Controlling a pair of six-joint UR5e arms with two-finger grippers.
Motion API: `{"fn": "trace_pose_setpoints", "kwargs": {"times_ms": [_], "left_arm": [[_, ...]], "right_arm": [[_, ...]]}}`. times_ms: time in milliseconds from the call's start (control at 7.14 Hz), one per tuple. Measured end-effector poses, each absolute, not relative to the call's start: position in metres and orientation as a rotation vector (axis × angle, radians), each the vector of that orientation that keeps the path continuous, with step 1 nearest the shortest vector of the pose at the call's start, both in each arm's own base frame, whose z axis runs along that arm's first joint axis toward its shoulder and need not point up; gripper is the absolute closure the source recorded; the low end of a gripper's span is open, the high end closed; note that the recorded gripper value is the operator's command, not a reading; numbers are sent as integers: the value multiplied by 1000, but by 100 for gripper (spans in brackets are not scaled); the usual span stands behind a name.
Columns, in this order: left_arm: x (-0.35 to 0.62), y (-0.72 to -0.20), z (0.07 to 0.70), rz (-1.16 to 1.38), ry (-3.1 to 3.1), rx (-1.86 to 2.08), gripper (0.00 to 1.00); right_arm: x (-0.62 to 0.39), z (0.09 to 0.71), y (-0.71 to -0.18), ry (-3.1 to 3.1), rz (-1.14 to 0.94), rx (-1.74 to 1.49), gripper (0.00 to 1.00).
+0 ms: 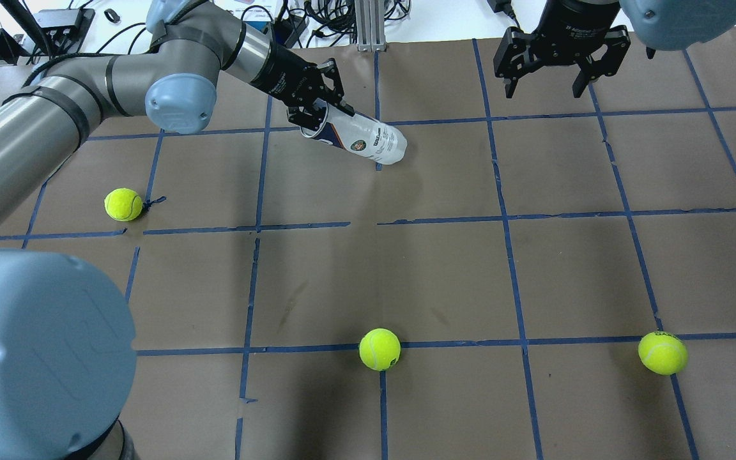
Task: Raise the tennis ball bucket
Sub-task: 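Lift the can with the left gripper and rotate it upright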
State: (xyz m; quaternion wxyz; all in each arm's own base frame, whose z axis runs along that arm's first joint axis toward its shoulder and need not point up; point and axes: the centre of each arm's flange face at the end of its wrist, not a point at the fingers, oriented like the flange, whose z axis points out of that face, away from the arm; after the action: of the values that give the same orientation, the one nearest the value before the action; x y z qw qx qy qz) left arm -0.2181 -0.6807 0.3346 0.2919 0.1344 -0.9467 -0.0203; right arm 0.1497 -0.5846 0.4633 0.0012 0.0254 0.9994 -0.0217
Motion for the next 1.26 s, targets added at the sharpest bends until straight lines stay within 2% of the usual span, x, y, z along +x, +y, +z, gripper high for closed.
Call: {"fn": "trace_pose_setpoints", "kwargs": {"times_ms": [420, 700, 840, 980, 1260], "left_arm": [[-248, -681, 372, 74, -2878, 218, 99], [-262, -679, 362, 142, -3115, -97, 96], [-268, -678, 355, 143, -3168, -189, 60], [-276, -676, 351, 138, -3185, -204, 7], [-281, -675, 344, 126, -3192, -185, 7]], "right_arm": [[153, 455, -582, 3138, -42, 74, 0], [153, 454, -581, 3137, -38, 71, 0], [153, 454, -581, 3137, -37, 71, 0], [153, 454, -581, 3137, -37, 71, 0], [153, 454, -581, 3137, -37, 72, 0]]}}
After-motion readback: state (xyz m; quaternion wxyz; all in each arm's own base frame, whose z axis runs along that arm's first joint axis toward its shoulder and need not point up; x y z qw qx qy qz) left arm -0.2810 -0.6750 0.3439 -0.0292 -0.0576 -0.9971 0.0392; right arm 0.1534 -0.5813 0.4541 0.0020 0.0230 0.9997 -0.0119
